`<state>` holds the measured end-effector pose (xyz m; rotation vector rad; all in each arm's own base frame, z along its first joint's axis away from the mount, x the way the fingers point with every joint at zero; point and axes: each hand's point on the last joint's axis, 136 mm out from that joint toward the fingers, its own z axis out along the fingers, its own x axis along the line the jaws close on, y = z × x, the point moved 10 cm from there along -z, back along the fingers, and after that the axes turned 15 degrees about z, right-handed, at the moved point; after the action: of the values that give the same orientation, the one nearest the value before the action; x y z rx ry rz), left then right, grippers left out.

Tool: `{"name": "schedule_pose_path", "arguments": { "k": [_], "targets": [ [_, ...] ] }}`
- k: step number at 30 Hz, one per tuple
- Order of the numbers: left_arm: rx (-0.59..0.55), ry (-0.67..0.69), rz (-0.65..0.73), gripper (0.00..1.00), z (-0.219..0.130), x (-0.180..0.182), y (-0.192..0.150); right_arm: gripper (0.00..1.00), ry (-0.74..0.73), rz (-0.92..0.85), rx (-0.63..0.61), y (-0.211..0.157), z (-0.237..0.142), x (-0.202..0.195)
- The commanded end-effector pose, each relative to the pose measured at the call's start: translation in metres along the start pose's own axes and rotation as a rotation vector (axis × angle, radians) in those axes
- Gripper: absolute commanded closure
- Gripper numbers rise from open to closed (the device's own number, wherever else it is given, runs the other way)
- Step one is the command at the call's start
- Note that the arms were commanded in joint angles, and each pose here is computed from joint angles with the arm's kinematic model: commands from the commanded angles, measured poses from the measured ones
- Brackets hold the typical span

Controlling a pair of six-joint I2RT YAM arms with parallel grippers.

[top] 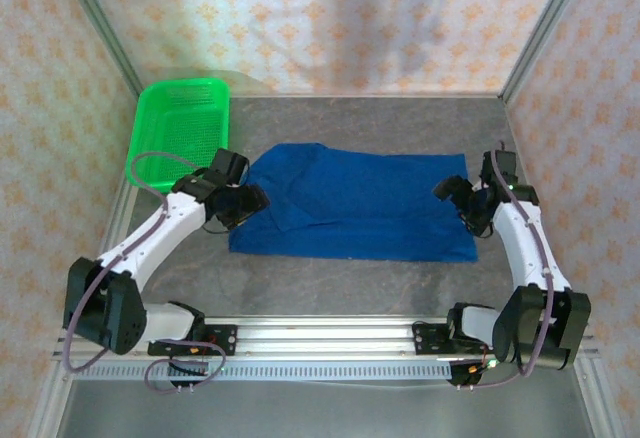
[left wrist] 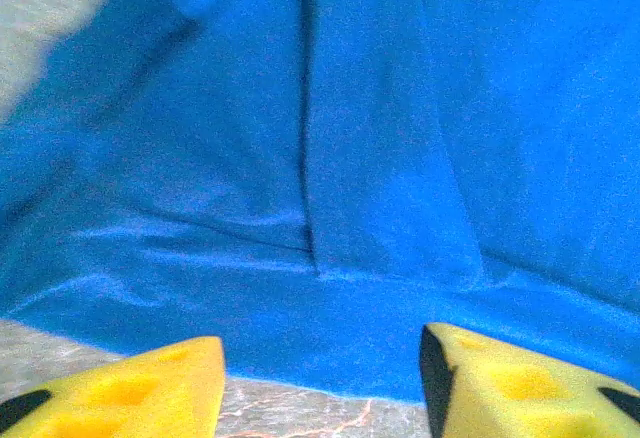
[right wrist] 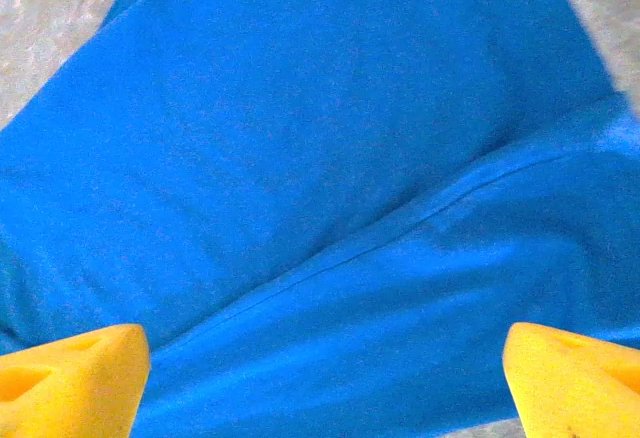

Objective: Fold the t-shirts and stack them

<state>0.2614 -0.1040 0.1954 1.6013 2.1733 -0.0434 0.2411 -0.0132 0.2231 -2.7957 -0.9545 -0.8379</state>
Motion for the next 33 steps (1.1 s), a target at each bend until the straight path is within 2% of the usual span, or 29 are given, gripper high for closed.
{"name": "schedule_pose_path", "arguments": {
  "k": [1, 4, 19, 28, 33],
  "targets": [
    [0.045, -0.144, -0.052, 0.52, 0.021, -0.023, 0.004, 0.08, 0.09, -0.082, 0.055, -0.006, -0.002, 0.014],
    [0.092, -0.128, -0.079, 0.58, 0.036, -0.025, 0.0, 0.08, 0.092, -0.108, 0.07, -0.011, 0.001, 0.019],
    [0.161, 0.025, -0.138, 0.59, 0.066, -0.006, -0.01, 0.07, 0.098, -0.15, 0.105, -0.017, 0.007, 0.029],
    [0.166, 0.033, -0.141, 0.6, 0.077, -0.006, -0.008, 0.07, 0.091, -0.142, 0.099, -0.016, 0.01, 0.029],
    [0.166, 0.029, -0.135, 0.65, 0.084, -0.009, -0.003, 0.07, 0.087, -0.142, 0.09, -0.015, 0.01, 0.029]
  ]
}}
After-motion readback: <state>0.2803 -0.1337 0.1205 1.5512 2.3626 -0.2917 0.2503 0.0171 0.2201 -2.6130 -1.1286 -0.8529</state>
